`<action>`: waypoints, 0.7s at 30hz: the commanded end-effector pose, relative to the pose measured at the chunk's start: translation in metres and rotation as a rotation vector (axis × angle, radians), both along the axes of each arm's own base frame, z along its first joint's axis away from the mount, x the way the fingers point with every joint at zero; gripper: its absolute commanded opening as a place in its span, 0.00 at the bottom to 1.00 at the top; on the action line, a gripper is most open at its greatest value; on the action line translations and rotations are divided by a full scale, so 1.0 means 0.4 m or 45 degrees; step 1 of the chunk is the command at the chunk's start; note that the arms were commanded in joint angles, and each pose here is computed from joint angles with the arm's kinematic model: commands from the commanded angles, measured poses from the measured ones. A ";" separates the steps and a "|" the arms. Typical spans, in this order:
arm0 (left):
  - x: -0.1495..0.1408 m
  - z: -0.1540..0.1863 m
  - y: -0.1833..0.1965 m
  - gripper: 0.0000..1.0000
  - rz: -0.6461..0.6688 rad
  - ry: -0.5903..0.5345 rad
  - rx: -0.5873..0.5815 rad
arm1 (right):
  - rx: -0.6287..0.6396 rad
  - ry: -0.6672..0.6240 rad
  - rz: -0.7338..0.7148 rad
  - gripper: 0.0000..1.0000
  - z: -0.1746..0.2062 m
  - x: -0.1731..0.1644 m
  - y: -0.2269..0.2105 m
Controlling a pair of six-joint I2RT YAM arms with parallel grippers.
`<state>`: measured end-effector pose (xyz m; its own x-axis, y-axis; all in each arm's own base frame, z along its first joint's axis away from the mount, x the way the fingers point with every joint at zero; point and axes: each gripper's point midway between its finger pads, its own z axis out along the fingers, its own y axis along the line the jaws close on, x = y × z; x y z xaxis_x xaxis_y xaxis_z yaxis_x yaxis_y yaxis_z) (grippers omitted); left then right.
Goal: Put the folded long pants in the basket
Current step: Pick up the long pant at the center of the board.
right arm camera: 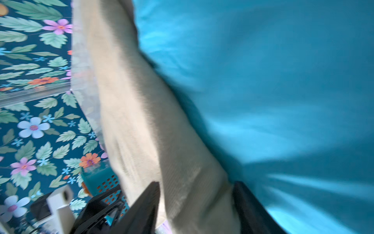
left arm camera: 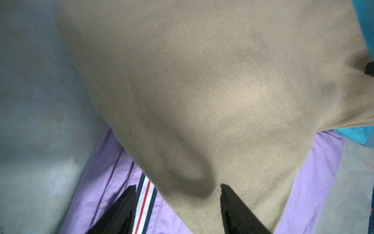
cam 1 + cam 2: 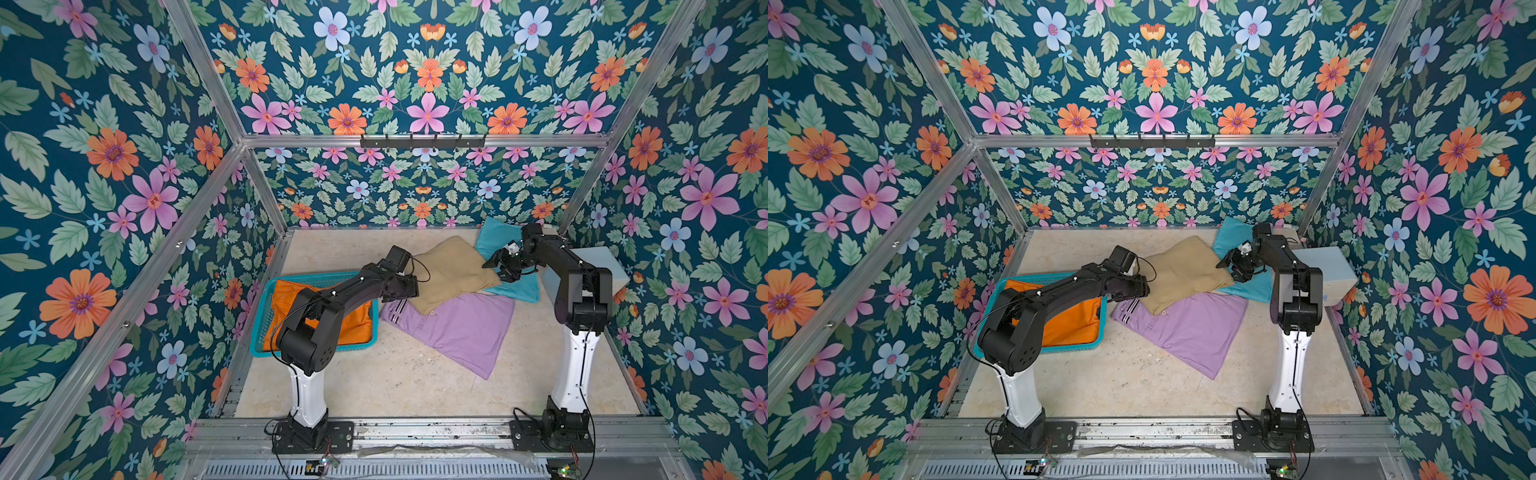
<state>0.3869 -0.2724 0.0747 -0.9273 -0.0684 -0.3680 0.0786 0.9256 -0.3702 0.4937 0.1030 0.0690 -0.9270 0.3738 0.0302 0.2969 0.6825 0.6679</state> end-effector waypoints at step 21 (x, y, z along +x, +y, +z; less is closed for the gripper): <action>0.004 0.002 0.000 0.69 -0.004 -0.015 0.005 | 0.508 0.049 -0.240 0.00 0.173 0.068 0.081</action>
